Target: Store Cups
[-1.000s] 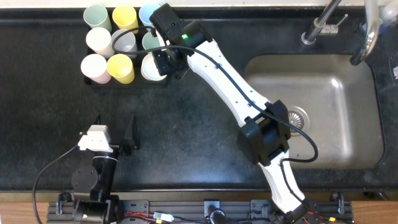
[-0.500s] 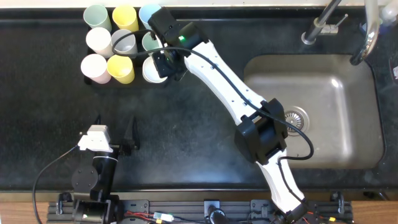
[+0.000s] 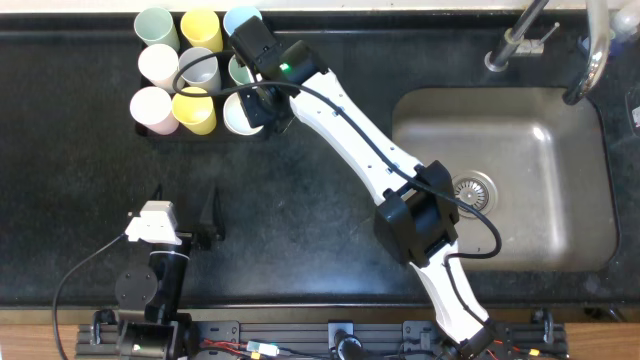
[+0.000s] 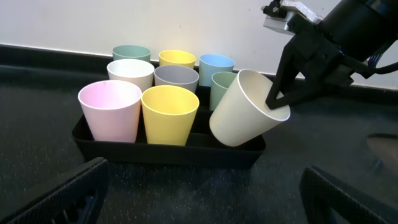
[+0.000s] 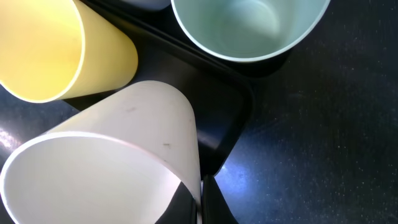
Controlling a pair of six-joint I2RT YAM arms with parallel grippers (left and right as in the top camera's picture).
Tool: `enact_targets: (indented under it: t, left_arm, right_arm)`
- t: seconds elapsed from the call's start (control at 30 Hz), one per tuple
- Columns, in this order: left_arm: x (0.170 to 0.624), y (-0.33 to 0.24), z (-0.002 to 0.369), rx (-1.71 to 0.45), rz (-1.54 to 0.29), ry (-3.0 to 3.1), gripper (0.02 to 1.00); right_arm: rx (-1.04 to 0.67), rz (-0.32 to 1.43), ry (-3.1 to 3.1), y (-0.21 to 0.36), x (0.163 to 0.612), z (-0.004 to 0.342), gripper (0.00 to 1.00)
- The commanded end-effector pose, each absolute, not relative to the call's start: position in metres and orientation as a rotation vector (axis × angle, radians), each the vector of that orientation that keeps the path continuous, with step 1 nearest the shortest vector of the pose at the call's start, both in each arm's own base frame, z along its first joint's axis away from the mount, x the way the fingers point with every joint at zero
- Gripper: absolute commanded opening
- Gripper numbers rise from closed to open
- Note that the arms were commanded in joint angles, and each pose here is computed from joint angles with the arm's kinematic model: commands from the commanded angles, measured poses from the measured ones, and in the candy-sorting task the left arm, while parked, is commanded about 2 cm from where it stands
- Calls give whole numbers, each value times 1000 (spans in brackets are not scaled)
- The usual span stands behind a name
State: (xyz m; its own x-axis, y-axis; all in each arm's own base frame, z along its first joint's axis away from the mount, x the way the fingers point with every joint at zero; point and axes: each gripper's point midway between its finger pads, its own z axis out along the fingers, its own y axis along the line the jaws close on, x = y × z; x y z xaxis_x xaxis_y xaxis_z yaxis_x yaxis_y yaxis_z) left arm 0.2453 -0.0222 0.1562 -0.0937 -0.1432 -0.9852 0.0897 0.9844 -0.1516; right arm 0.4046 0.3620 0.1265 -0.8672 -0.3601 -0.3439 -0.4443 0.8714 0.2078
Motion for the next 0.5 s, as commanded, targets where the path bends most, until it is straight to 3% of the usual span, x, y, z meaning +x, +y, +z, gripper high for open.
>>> enact_targets:
  t: [0.03,0.5]
  left_arm:
    - [245,-25,157,-14,-193,1649,1000]
    - [245,-25,157,-14,-193,1649,1000]
  right_arm:
    - [-585,358,2750,360,408,120,42]
    - [-570,345,2786,360,406,106,45]
